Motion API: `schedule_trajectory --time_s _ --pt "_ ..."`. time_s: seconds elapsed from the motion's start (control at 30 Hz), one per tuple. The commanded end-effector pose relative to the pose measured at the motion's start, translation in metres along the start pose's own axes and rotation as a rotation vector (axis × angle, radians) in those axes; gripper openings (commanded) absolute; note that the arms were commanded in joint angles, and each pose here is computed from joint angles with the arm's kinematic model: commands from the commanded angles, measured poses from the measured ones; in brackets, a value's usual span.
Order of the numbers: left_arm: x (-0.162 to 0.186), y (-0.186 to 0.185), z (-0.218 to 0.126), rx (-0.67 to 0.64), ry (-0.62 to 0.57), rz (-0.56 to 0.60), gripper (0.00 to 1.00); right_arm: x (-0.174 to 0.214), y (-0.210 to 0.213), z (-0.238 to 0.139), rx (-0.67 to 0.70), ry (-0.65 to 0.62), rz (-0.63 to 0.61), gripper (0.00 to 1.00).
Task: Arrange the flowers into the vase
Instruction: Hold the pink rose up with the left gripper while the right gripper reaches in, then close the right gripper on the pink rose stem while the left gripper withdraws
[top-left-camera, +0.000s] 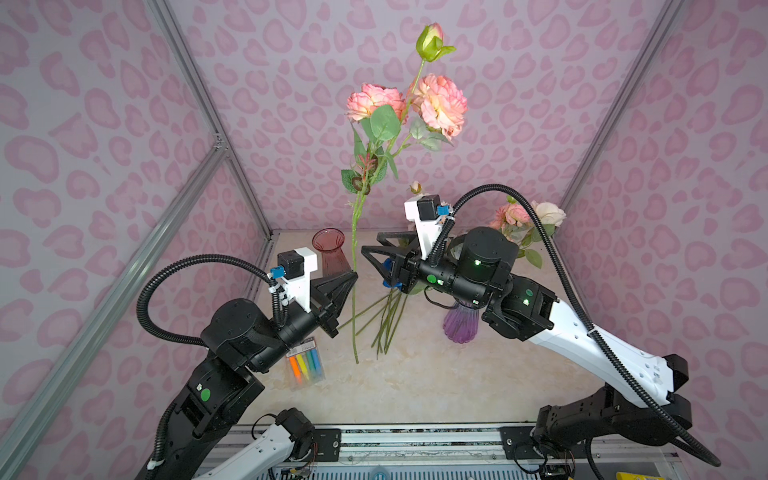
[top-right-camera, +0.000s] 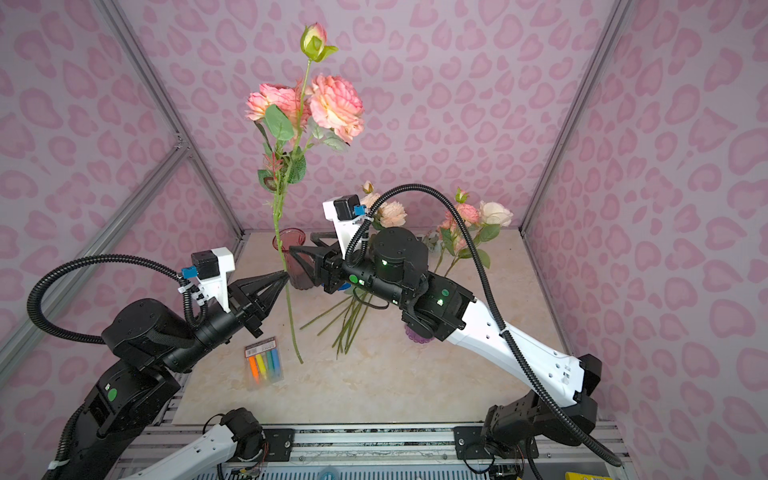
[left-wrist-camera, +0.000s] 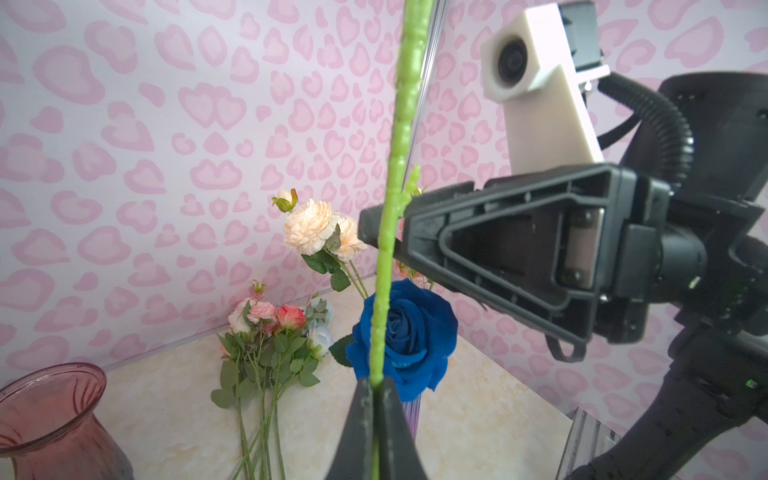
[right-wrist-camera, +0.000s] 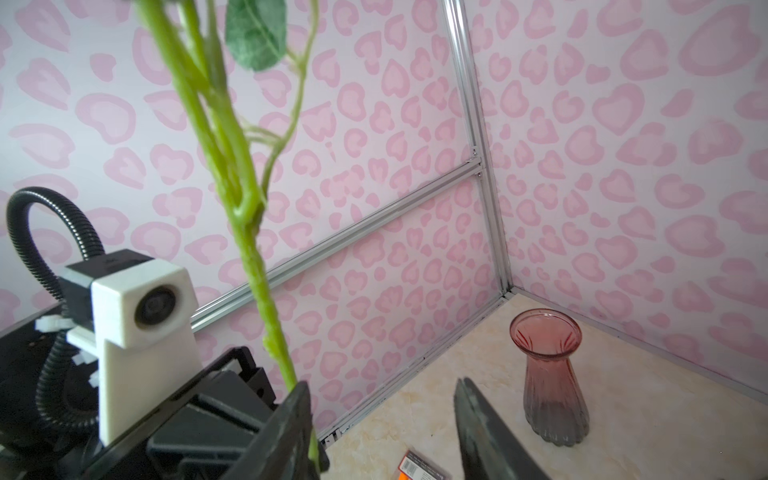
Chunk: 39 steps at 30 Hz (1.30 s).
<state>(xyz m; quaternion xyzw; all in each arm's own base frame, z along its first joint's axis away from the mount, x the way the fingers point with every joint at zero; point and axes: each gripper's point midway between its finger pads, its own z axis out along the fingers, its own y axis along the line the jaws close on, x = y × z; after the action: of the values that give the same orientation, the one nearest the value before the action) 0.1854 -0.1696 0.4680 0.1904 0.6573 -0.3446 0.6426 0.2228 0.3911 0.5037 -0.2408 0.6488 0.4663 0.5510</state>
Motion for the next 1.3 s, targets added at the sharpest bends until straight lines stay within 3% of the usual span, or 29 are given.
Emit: schedule_trajectory --time_s 0.0,0.23,0.5,0.6,0.73,0.8,0.87,0.93,0.97,1.13,1.27 --pt "-0.014 -0.001 0.003 0.000 -0.052 -0.008 0.04 -0.002 -0.016 -0.009 0.063 -0.018 -0.022 0.56" --pt "-0.007 0.000 0.019 0.003 -0.013 -0.020 0.04 -0.003 0.016 0.004 -0.057 0.022 -0.037 0.59" --pt "-0.006 -0.002 0.018 0.017 -0.012 -0.017 0.04 -0.007 0.014 0.026 -0.048 0.005 -0.020 0.54" --pt "-0.004 -0.002 0.016 0.017 -0.013 -0.014 0.04 -0.008 0.015 0.030 -0.059 -0.004 -0.001 0.42" --pt "-0.003 0.001 0.014 0.003 -0.010 -0.005 0.04 -0.005 0.022 0.034 -0.103 0.011 0.016 0.14" --pt "-0.004 0.001 0.013 0.001 -0.013 -0.004 0.04 -0.010 0.026 0.032 -0.119 -0.001 0.018 0.08" --pt "-0.005 0.001 0.012 -0.001 -0.015 -0.002 0.15 -0.016 0.027 0.028 -0.116 -0.016 0.015 0.07" --pt "-0.006 0.001 0.009 -0.003 -0.020 0.000 0.47 -0.022 0.027 0.024 -0.106 -0.026 0.003 0.06" --pt "-0.008 0.001 0.006 -0.005 -0.026 0.007 0.53 -0.025 0.028 0.022 -0.104 -0.025 -0.005 0.06" --pt "-0.019 0.013 -0.022 -0.098 -0.075 0.042 0.70 -0.032 0.035 -0.001 -0.084 0.010 -0.055 0.05" --pt "-0.018 0.025 -0.039 -0.174 -0.089 0.069 0.74 -0.021 0.026 -0.030 -0.016 0.067 -0.096 0.04"
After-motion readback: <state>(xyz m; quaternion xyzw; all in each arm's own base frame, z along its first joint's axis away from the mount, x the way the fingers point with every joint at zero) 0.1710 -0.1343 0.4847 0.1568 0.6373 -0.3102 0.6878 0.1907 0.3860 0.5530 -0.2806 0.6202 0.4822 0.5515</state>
